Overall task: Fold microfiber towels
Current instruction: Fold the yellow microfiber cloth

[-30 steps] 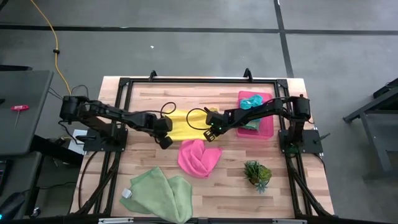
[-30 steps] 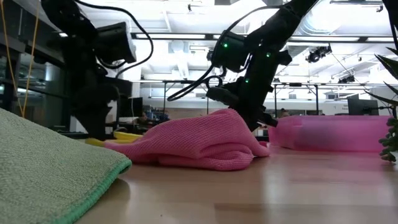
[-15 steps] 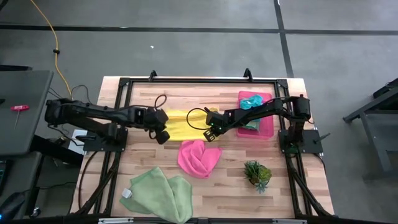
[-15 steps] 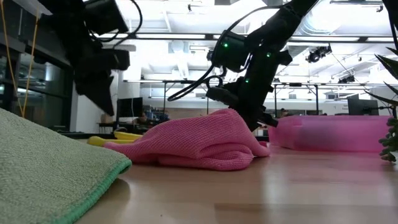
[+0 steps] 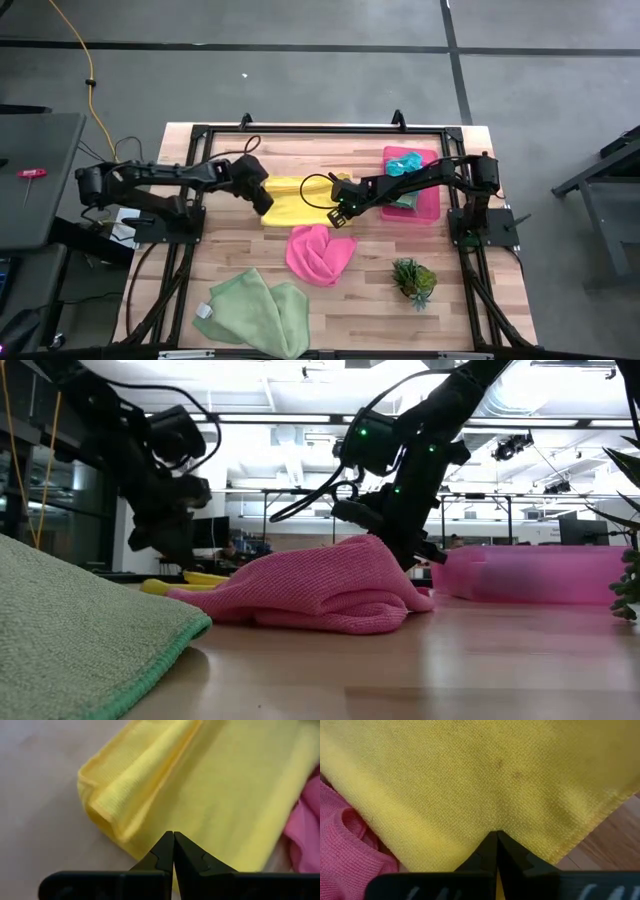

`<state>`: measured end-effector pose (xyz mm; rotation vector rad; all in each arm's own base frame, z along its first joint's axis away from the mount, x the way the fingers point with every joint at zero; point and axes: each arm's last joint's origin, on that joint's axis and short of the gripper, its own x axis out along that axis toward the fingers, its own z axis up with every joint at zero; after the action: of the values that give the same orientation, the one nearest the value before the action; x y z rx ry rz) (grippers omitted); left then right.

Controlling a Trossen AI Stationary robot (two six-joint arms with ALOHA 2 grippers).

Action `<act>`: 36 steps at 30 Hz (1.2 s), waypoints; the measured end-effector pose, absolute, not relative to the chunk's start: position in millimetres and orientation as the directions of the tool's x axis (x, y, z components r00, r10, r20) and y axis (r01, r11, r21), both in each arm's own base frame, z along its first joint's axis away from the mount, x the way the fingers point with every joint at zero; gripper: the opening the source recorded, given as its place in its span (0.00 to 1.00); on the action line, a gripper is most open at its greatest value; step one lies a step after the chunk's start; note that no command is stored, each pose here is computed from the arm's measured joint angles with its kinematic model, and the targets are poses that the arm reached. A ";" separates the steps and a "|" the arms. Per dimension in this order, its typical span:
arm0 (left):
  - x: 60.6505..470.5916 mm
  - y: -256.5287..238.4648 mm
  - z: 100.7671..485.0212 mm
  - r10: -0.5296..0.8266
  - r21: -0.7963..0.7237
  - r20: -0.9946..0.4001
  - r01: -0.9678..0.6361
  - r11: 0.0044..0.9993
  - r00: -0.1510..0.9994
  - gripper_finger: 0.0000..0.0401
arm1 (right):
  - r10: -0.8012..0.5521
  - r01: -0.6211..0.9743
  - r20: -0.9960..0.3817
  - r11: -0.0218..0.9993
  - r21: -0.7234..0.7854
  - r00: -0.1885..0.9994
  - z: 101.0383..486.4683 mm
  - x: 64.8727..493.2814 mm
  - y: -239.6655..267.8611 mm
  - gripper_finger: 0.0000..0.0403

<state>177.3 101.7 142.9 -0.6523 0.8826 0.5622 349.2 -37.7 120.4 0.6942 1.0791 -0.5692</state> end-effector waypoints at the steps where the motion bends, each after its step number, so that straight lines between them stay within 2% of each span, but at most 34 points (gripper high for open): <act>1: 177.2 104.5 141.3 0.175 -0.285 -0.837 -0.686 0.669 0.519 0.00 | -0.083 0.717 -0.925 0.659 0.229 0.371 120.4 349.2 -37.7 0.00; 11: 173.5 124.3 117.9 0.105 -0.322 -0.865 -0.704 0.633 0.490 0.00 | -0.085 0.715 -0.922 0.659 0.233 0.378 120.7 349.9 -38.0 0.00; 23: 170.3 159.6 132.7 0.269 -0.317 -0.810 -0.775 0.546 0.521 0.00 | -0.086 0.720 -0.921 0.653 0.236 0.379 120.9 350.1 -38.0 0.00; 30: 160.5 189.5 148.8 0.476 -0.209 -0.771 -0.874 0.439 0.424 0.00 | -0.086 0.720 -0.921 0.653 0.236 0.380 121.0 350.2 -37.9 0.00; 33: 154.4 202.4 157.0 0.515 -0.230 -0.751 -0.895 0.383 0.413 0.00 | -0.086 0.720 -0.921 0.653 0.236 0.380 121.0 350.2 -37.9 0.00; 36: 150.8 211.5 167.1 0.505 -0.304 -0.728 -0.879 0.367 0.463 0.00 | -0.086 0.720 -0.921 0.653 0.236 0.380 121.0 350.2 -37.9 0.00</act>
<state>150.8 211.5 167.1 -0.7495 0.5818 0.9563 350.2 -37.9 121.0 0.7021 1.0661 -0.5721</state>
